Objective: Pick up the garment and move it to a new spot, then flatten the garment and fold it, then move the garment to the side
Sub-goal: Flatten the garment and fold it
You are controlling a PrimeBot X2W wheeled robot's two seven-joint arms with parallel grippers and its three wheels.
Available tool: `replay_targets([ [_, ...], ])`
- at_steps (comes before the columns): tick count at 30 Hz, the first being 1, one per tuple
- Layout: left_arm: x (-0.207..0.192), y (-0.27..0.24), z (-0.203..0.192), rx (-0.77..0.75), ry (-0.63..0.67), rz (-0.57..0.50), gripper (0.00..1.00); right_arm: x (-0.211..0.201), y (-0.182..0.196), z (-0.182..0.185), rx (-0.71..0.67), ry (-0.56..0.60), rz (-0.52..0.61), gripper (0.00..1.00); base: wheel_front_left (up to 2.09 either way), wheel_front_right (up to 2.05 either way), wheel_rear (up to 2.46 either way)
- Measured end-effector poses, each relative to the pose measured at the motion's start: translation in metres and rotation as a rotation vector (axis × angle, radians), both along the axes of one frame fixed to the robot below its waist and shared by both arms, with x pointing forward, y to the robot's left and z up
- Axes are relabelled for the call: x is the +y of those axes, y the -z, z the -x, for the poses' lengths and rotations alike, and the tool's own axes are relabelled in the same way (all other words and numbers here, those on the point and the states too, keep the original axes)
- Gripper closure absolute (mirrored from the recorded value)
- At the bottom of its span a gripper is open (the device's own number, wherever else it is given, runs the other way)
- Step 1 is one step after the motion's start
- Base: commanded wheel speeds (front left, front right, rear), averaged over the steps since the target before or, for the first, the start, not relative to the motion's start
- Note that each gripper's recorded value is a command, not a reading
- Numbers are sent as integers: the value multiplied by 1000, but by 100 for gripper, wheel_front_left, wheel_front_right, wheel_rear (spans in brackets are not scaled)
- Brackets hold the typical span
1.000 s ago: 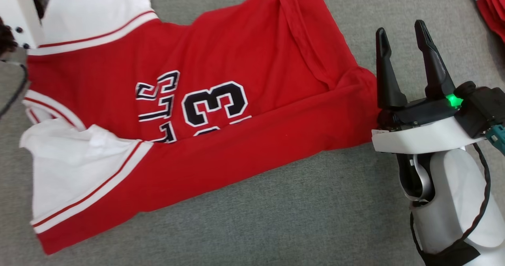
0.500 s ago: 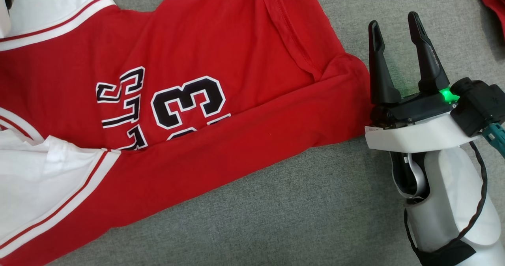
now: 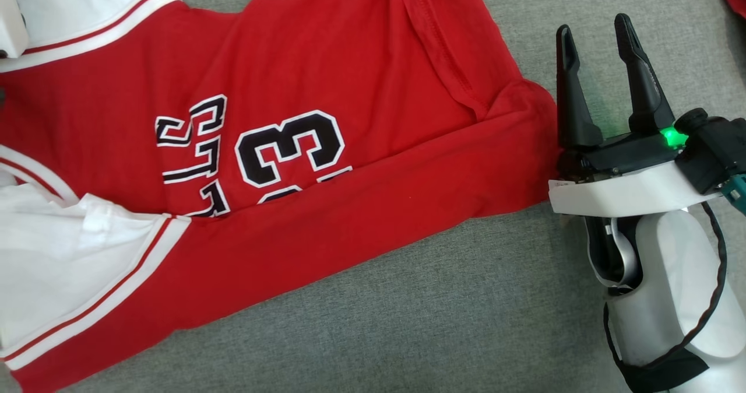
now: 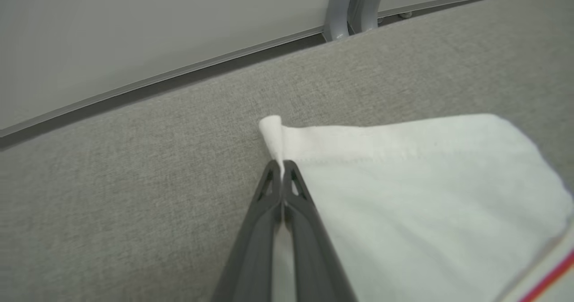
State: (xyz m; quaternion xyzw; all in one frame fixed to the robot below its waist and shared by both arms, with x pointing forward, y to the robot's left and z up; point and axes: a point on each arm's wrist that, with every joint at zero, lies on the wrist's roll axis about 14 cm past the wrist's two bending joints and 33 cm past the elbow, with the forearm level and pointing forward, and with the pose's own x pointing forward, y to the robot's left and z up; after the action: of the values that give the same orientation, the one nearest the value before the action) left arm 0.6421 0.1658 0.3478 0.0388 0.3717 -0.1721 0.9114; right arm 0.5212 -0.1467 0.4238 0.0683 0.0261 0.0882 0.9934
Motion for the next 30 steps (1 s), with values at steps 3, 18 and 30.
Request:
replay_targets([
  [3,1,-14,-3,-54,-13,27,100,5,-5,-4,-11,-12,-4,0,0,0,0],
  [18,-5,-64,59,-268,10,156,100,65,-16,-48,101,-256,161,0,0,0,0],
  [30,-2,-95,103,-331,-12,197,100,164,-8,-62,224,-559,431,0,0,0,0],
])
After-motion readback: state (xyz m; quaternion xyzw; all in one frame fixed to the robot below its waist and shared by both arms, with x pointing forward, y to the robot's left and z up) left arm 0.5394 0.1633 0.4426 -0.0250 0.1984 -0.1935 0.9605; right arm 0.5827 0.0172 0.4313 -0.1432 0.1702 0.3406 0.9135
